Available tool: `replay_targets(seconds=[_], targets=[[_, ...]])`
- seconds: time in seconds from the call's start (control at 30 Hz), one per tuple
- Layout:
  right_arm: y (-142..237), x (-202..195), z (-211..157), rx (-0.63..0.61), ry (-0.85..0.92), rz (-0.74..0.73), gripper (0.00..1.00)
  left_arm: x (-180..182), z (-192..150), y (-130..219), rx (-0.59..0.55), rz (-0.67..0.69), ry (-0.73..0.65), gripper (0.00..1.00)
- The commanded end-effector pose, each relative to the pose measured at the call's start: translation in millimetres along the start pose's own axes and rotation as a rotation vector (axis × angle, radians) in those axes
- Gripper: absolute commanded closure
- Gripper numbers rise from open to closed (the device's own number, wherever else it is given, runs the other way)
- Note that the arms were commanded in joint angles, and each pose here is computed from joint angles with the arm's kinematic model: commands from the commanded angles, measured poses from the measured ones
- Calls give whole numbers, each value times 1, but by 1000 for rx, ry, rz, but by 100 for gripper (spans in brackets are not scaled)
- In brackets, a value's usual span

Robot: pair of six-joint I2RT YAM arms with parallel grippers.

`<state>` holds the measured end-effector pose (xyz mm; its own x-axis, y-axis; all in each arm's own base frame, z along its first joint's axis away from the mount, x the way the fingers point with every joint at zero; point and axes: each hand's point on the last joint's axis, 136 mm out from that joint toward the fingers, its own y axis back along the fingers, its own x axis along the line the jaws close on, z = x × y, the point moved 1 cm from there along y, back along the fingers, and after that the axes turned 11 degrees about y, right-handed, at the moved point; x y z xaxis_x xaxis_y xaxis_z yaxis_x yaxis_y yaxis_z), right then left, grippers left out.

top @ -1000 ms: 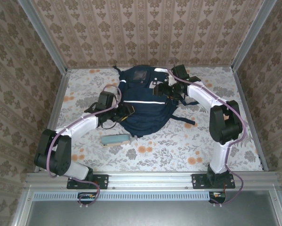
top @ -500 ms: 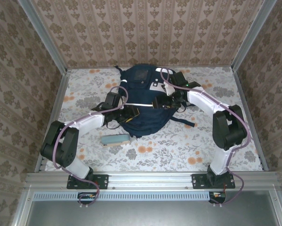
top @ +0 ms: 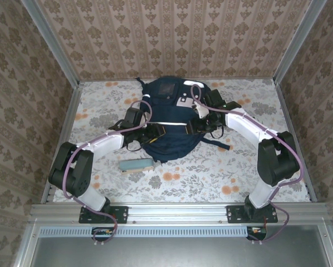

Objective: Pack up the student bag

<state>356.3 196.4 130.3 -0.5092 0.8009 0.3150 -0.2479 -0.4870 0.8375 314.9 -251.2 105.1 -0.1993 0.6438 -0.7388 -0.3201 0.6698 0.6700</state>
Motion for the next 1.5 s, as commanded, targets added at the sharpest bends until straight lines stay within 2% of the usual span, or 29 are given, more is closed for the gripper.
replay_targets(seconds=[0.0,0.27,0.63,0.8,0.97,1.1,1.3,1.47], targets=[[11,-18,1,-26,80,-143,47,-13,4,10,-19,-7,-28,46],[13,-33,-4,16,222,-238,48,-9,12,23,-42,-1,-19,46],[-16,-27,-11,116,332,-108,57,0,21,35,-59,-7,14,46],[-22,-29,-14,132,311,-109,72,8,20,31,-45,7,25,46],[-15,-22,-14,94,291,-112,88,7,22,20,-14,-3,35,46],[-9,-9,-21,106,263,-129,92,1,22,9,6,-12,20,52],[-17,20,-40,158,263,-154,92,-10,24,-8,34,-35,6,70],[-21,56,-46,162,298,-136,91,-14,28,-14,32,-38,3,74]])
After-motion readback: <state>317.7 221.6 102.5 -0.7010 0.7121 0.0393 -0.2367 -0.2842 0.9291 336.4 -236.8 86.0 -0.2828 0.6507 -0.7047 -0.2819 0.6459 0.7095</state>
